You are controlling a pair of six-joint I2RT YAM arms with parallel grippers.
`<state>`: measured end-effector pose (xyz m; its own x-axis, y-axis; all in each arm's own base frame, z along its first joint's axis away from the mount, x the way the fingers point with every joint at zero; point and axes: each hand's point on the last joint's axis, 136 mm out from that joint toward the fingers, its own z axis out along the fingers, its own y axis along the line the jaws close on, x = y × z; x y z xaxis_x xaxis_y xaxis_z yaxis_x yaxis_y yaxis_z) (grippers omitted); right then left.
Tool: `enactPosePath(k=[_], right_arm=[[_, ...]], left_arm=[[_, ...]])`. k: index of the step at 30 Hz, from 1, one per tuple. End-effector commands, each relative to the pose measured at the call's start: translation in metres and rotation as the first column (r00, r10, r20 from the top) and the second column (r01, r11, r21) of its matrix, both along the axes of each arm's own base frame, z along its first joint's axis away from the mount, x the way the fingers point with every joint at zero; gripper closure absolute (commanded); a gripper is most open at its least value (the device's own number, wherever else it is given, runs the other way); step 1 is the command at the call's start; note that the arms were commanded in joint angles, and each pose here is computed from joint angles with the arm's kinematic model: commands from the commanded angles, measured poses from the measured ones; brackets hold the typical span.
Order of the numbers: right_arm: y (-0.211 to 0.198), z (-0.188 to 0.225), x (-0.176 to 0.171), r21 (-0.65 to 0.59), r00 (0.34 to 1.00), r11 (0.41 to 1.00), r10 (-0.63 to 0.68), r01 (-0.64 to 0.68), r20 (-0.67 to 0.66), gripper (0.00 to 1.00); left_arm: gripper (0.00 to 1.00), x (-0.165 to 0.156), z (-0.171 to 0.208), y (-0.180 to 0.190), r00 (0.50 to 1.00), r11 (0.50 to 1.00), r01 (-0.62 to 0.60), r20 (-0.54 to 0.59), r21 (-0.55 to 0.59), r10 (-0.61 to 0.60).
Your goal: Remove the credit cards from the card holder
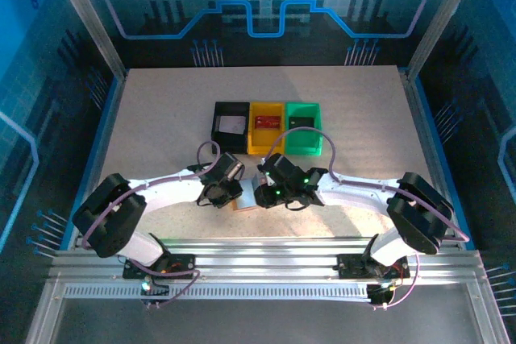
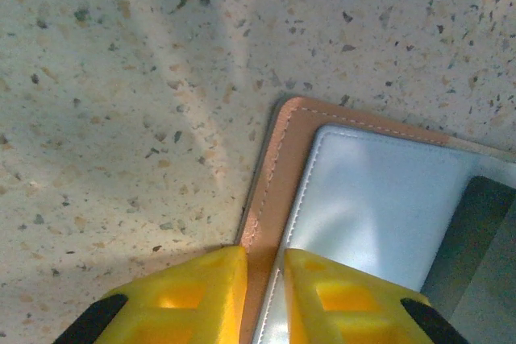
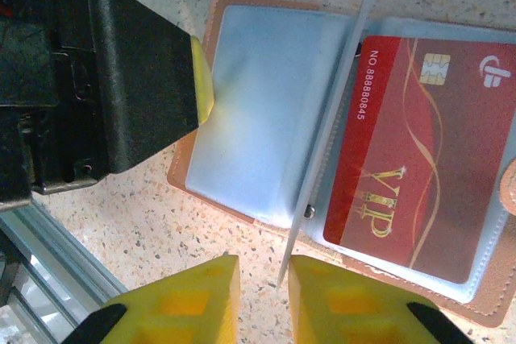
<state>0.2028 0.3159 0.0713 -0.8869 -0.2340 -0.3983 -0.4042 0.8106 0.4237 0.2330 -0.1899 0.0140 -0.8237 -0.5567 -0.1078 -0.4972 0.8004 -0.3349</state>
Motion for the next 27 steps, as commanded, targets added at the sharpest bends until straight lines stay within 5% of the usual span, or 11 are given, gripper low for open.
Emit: enactPosePath(k=[1,27], right_arm=[[0.011,0.017,-0.001,0.041,1.0,0.999,0.02,-0.021,0.018,0.78],[0.029,0.031,-0.007,0.068,0.998,0.996,0.054,-0.056,0.039,0.77]], left_arm=[[0.79,-0.034,-0.018,0.004,0.991,0.998,0.067,-0.116,0.018,-0.065],[0.76,-0.031,0.033,0.035,1.0,1.0,0.014,0.003,0.023,-0.014]])
